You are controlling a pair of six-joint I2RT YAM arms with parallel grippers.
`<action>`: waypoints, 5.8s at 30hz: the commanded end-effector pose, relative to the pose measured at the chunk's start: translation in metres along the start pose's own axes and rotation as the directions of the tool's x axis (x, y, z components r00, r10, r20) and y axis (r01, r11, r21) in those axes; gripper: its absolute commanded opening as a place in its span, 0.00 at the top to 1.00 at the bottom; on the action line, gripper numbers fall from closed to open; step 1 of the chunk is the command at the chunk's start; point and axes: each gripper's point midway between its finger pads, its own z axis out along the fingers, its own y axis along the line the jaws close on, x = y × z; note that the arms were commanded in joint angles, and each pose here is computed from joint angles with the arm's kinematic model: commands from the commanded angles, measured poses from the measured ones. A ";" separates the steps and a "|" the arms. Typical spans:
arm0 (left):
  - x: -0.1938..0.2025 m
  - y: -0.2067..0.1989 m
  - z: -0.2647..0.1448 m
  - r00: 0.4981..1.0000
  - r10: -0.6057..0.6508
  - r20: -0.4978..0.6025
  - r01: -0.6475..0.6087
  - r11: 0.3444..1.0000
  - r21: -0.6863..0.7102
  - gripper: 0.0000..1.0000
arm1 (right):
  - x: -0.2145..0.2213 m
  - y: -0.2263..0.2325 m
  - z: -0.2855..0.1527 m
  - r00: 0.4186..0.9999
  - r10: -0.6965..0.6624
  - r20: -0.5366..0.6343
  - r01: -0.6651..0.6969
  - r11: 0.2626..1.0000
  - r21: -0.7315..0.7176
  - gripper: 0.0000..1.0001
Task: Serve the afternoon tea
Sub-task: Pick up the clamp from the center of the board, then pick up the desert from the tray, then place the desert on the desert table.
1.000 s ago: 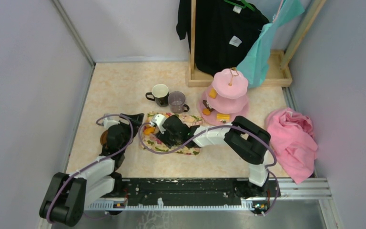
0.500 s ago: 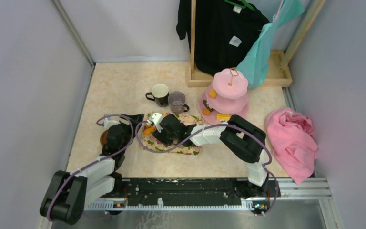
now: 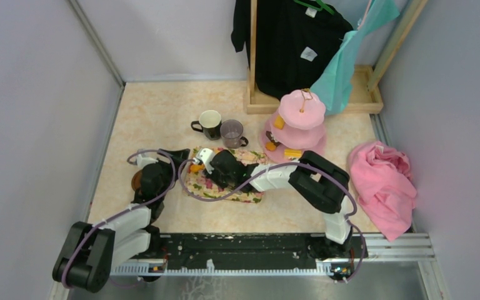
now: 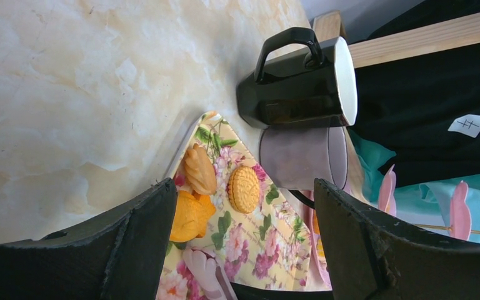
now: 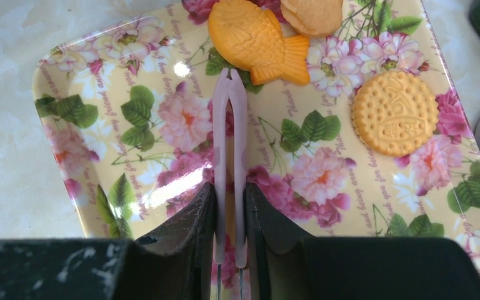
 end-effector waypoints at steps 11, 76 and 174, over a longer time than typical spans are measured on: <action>-0.002 -0.009 -0.005 1.000 -0.009 0.004 0.009 0.999 0.040 0.15 | 0.064 -0.009 -0.034 0.976 0.028 -0.215 -0.014 0.998 0.065 0.93; 0.003 -0.014 -0.039 0.994 0.092 -0.057 -0.086 0.992 0.092 0.15 | 0.034 0.024 -0.056 0.942 0.306 0.136 -0.329 0.922 0.204 0.32; -0.003 -0.005 -0.042 0.996 0.088 -0.011 -0.087 0.993 0.075 0.13 | -0.019 0.019 0.007 0.981 0.191 -0.023 -0.173 0.930 0.324 0.47</action>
